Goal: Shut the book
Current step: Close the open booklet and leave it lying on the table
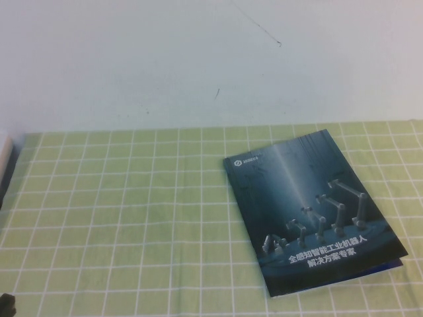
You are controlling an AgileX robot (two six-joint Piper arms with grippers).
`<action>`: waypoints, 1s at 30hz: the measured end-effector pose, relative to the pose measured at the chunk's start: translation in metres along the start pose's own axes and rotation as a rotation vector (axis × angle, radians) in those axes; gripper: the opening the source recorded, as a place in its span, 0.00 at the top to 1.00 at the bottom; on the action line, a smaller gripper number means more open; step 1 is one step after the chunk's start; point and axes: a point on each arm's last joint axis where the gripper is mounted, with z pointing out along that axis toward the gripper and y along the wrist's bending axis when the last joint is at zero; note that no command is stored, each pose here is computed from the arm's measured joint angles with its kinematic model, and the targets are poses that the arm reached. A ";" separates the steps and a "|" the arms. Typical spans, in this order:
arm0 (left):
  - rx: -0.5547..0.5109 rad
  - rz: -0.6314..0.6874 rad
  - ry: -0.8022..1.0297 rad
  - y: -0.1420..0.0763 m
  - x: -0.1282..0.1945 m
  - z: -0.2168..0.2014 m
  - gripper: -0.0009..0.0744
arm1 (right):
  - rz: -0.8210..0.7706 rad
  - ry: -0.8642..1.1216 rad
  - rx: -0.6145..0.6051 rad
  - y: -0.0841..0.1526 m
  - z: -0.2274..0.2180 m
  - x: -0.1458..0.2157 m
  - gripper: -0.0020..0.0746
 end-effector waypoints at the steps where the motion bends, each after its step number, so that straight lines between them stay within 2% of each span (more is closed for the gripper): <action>1: 0.001 0.000 -0.002 0.000 0.000 0.000 0.99 | 0.000 0.000 0.000 0.000 0.000 0.000 0.98; 7: -0.043 -0.051 -0.051 0.005 0.021 -0.015 0.99 | 0.000 0.000 0.000 0.000 0.000 0.000 0.98; 13: -0.143 -0.060 -0.103 0.005 0.067 -0.030 0.99 | 0.000 0.002 -0.001 0.000 0.000 0.000 0.98; 22: -0.229 -0.157 0.046 0.002 0.140 -0.008 0.99 | 0.003 0.001 -0.004 0.000 0.000 0.000 0.98; 30: -0.227 -0.183 0.006 0.002 0.142 -0.006 0.99 | 0.005 0.002 -0.006 0.001 0.000 0.000 0.98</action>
